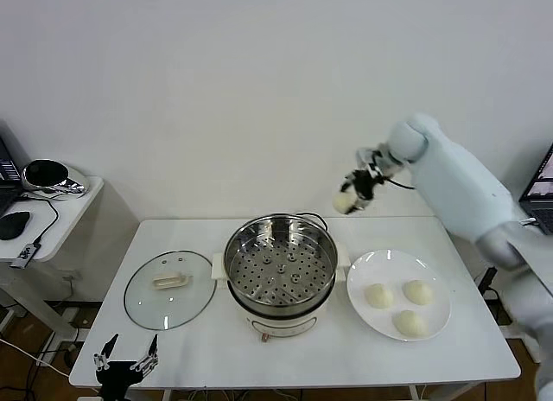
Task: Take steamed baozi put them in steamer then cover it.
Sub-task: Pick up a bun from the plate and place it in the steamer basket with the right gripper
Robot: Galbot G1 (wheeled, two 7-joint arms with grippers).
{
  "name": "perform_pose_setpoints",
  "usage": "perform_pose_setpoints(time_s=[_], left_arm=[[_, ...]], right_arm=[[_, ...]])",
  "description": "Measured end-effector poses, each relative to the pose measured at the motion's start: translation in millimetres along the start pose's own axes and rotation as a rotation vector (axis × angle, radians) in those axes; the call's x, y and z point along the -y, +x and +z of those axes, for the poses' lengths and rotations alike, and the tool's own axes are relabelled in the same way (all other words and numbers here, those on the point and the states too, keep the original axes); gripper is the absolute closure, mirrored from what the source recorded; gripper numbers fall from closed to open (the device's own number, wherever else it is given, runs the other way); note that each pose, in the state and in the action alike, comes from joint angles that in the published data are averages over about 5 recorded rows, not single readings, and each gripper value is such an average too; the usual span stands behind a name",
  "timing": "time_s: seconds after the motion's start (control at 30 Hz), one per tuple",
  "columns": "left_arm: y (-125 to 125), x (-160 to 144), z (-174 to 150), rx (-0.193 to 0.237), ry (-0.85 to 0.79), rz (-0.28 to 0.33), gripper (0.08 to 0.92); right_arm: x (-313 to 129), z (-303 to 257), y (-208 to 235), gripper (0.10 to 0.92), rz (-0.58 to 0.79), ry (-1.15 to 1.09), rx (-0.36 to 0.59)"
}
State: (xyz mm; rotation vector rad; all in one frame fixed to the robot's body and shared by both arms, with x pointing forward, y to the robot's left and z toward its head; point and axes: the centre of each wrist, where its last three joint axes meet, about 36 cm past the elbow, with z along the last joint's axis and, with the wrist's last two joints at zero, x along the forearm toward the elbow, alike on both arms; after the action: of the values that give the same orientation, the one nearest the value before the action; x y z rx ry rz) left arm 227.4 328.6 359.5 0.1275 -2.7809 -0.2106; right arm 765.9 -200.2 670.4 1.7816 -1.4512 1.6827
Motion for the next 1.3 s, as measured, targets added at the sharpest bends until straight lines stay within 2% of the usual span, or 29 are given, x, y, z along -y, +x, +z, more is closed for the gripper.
perform_pose_setpoints(time_s=[0.13,0.33,0.7,1.0,1.3], left_arm=[[2.7,-2.1,-1.0,0.0,0.002,-0.008,0.177],[6.3,-3.0,0.7,-0.008,0.004,-0.015,0.177],[9.9,-1.7,0.8,-0.01,0.007,-0.019,0.177],[9.0,-2.3,0.4,-0.007,0.009,-0.022,0.177],[6.9,-3.2,0.9,-0.007,0.011,-0.023,0.177]], right_arm=[[15.7,-21.8,-13.1,0.418,-0.024,0.165,0.063],[28.0,-58.1,-25.3,0.415,-0.068,0.407,0.098],[23.5,-109.5,-51.8,0.42,-0.186,0.744,0.068],[10.5,-124.0,-75.8,0.42,-0.27,0.87,0.025],[5.6,-125.8,-98.0,0.42,-0.299,0.91,-0.005]])
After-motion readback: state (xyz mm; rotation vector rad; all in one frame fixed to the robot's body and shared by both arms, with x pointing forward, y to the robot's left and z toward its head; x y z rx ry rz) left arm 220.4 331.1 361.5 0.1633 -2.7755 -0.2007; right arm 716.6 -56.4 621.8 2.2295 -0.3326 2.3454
